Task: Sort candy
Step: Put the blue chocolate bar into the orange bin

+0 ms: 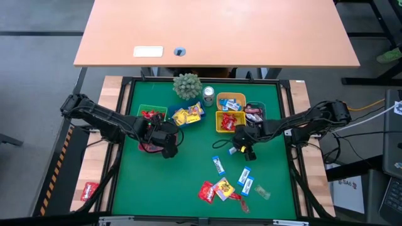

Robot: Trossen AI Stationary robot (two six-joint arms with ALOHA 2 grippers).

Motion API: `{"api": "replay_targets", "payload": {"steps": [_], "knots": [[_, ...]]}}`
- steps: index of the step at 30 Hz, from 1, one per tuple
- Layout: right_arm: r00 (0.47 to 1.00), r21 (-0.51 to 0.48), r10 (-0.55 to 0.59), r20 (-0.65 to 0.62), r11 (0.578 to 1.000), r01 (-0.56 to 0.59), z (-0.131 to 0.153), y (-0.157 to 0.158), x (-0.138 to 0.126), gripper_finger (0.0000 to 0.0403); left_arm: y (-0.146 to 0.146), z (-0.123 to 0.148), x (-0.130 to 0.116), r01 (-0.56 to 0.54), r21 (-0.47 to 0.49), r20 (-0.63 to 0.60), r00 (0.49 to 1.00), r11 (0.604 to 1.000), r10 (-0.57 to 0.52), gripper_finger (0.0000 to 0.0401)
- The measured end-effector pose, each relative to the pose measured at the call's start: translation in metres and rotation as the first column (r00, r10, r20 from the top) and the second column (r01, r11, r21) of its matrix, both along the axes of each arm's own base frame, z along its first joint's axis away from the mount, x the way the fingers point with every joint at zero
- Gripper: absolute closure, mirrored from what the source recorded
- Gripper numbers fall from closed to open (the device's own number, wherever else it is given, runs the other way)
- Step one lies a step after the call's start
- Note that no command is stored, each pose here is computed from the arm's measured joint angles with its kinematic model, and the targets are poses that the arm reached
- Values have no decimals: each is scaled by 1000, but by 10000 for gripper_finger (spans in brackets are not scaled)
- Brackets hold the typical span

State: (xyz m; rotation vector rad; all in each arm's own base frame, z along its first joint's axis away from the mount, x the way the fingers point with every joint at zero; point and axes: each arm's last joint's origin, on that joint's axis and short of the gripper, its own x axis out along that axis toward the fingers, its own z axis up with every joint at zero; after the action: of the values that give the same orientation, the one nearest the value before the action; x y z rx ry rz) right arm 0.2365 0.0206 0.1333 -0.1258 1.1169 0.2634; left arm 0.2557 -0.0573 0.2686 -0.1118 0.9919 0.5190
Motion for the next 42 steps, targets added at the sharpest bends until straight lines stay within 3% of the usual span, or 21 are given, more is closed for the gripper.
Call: {"api": "replay_targets", "payload": {"steps": [9, 18, 29, 38, 42], "knots": [[1000, 3, -7, -6, 1000, 7, -1, 0, -1, 251, 0, 0, 0, 0, 0, 0, 1000, 1000, 0, 247], [1000, 3, -7, -9, 1000, 7, -1, 0, -2, 311, 0, 0, 0, 1, -1, 2, 1000, 1000, -1, 247], [1000, 39, 7, -11, 999, -7, 0, 1, 0, 277, 0, 0, 0, 1, -1, 3, 1000, 1000, -1, 247], [996, 114, 41, 82, 992, -50, 30, 5, 23, 297, -1, 1, 3, 2, -9, 31, 1000, 1000, -1, 247], [993, 95, 70, 100, 992, -79, 54, 6, 35, 292, -2, 2, 4, 2, -15, 50, 999, 1000, -1, 247]]}}
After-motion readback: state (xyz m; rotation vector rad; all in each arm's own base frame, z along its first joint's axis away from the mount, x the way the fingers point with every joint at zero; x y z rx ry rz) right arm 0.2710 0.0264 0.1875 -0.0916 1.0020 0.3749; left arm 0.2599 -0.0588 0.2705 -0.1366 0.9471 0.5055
